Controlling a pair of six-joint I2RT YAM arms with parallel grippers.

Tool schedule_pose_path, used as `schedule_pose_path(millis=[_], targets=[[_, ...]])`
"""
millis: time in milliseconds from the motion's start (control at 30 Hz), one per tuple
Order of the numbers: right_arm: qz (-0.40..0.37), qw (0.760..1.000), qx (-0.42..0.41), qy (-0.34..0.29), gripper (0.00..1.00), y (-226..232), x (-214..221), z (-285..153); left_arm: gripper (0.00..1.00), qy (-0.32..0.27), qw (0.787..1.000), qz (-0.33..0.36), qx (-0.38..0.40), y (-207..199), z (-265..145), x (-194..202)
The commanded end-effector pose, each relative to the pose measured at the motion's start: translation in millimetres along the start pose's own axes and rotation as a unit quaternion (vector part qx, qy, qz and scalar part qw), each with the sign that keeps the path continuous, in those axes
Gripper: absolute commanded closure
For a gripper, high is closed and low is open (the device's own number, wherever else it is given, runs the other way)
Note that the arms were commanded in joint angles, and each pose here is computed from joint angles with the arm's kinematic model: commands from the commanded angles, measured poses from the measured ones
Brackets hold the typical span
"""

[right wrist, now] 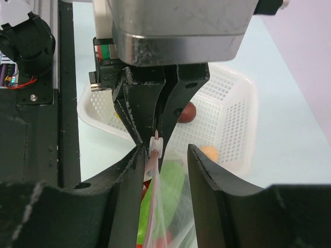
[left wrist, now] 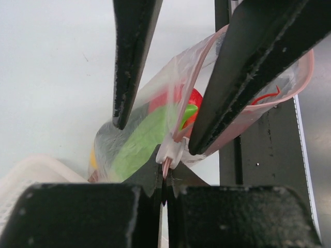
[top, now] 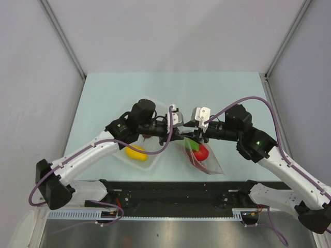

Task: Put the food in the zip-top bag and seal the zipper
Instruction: Zip the zipper food storage bag at the center of the board.

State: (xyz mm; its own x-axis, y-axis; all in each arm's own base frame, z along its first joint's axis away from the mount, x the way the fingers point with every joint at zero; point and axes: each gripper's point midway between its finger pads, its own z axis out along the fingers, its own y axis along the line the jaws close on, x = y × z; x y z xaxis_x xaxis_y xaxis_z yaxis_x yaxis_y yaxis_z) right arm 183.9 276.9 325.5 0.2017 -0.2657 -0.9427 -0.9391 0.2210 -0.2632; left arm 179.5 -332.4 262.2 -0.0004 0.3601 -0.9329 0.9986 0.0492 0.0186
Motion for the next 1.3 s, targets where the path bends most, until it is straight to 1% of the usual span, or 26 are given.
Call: schedule_pose_path(millis=[0,133,267,300,367,400,433,467,500,600,633,833,900,1067,1167,1200,1267], targets=[[-0.028,0.999,-0.008,-0.022,0.59,-0.8,-11.6,5.3,1.00,-0.039,0.998,0.044,-0.001,-5.1,-11.9,-37.2],[-0.036,0.999,-0.025,-0.012,0.61,6.7,-5.7,6.0,1.00,-0.040,0.998,0.045,0.003,-7.0,-13.7,-42.7],[-0.042,0.999,-0.028,-0.003,0.68,8.9,0.6,6.2,1.00,-0.045,0.998,0.044,0.006,-8.4,-15.2,-46.0],[-0.042,0.999,-0.028,-0.002,0.72,9.0,1.0,6.7,1.00,-0.048,0.998,0.045,0.008,-9.3,-15.5,-47.6],[-0.046,0.999,-0.026,-0.002,0.77,8.1,0.5,6.6,1.00,-0.048,0.998,0.043,0.008,-9.7,-15.1,-47.4],[-0.047,0.999,-0.026,0.000,0.83,8.0,1.0,6.8,1.00,-0.050,0.998,0.043,0.007,-9.9,-15.7,-48.7],[-0.047,0.999,-0.026,0.002,0.85,8.4,2.0,6.7,1.00,-0.049,0.998,0.042,0.006,-9.5,-15.9,-48.9],[-0.047,0.999,-0.026,0.006,0.96,8.3,3.2,6.5,1.00,-0.051,0.998,0.043,0.006,-9.8,-16.8,-49.7],[-0.047,0.999,-0.023,0.010,1.00,7.1,4.8,5.8,1.00,-0.052,0.998,0.037,0.001,-8.8,-17.8,-50.7],[-0.051,0.998,-0.012,0.023,1.00,4.5,6.9,-1.2,1.00,-0.059,0.997,0.036,-0.017,-7.4,-22.5,-50.0],[-0.054,0.998,-0.008,0.026,1.00,3.8,7.8,-3.2,1.00,-0.073,0.996,0.043,-0.030,-5.7,-27.4,-56.7],[-0.053,0.997,0.005,0.051,1.00,3.2,14.7,-24.3,1.00,-0.081,0.995,0.029,-0.054,-1.8,-33.5,-52.8],[-0.056,0.997,0.008,0.051,1.00,3.2,13.1,-30.1,1.00,-0.086,0.994,0.034,-0.064,0.1,-36.7,-53.9],[-0.050,0.996,0.015,0.073,1.00,1.5,24.3,-43.1,1.00,-0.087,0.990,0.053,-0.092,6.8,-44.5,-54.3],[-0.048,0.996,0.017,0.068,1.00,1.8,22.3,-47.6,1.00,-0.087,0.990,0.077,-0.085,2.0,-47.1,-50.9],[-0.048,0.997,0.018,0.064,1.00,1.5,20.3,-47.7,0.98,-0.082,0.990,0.079,-0.080,0.4,-46.2,-48.1],[-0.045,0.997,0.018,0.053,1.00,1.0,13.9,-45.9,0.85,-0.071,0.991,0.091,-0.072,-1.2,-43.5,-44.4]])
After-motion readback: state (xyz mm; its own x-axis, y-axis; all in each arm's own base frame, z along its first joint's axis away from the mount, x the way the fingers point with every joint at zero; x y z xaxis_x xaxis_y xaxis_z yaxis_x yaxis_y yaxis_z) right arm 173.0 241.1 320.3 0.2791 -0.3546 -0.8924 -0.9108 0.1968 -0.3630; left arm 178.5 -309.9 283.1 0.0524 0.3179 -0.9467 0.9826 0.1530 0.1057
